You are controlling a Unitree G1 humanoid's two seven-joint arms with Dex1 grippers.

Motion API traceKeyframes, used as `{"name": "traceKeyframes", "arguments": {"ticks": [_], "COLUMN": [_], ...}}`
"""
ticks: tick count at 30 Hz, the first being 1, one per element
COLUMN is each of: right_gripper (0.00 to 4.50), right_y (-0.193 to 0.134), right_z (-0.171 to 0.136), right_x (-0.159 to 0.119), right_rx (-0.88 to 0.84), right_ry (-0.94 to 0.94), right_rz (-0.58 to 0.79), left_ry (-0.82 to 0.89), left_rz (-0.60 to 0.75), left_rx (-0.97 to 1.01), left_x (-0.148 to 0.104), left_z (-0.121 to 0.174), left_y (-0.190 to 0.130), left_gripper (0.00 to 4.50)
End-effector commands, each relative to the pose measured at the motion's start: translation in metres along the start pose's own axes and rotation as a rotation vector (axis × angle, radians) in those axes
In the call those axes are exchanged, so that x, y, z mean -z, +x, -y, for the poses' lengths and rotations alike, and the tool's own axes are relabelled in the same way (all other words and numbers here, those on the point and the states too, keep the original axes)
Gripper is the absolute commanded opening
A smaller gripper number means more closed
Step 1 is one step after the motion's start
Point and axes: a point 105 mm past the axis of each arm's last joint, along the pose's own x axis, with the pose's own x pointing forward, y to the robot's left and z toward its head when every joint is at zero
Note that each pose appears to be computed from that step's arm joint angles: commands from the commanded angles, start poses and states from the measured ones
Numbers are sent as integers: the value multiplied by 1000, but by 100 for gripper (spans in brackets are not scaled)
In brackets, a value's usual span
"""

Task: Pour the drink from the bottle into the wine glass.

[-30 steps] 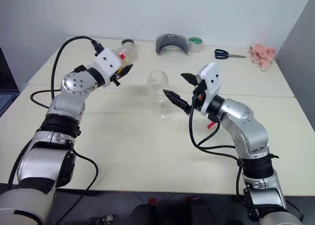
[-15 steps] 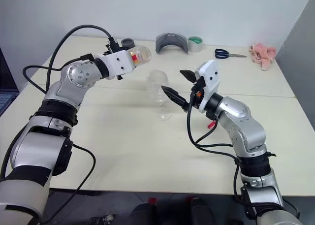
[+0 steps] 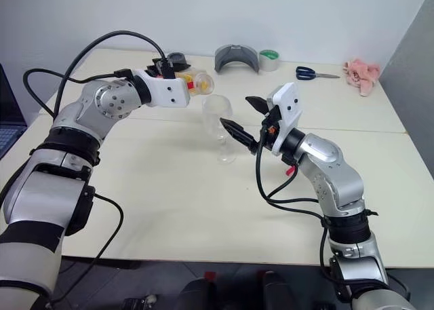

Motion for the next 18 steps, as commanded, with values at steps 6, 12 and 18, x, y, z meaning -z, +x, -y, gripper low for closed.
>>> {"name": "traceKeyframes", "arguments": {"ticks": [6, 12, 18], "right_gripper": [450, 450, 450], "right_y": [-2, -3, -3], "right_z": [-1, -2, -2], "right_x": [-12, -12, -11], "right_rx": [-2, -6, -2], "right_ry": [-38, -42, -44], "right_rz": [46, 48, 47], "left_ry": [101, 138, 181], "left_rz": [6, -5, -12], "left_rx": [-64, -65, -70], "left_x": [-3, -2, -2], "left_z": [-29, -31, -35], "left_y": [-4, -3, -3], "left_gripper": [166, 166, 166]}}
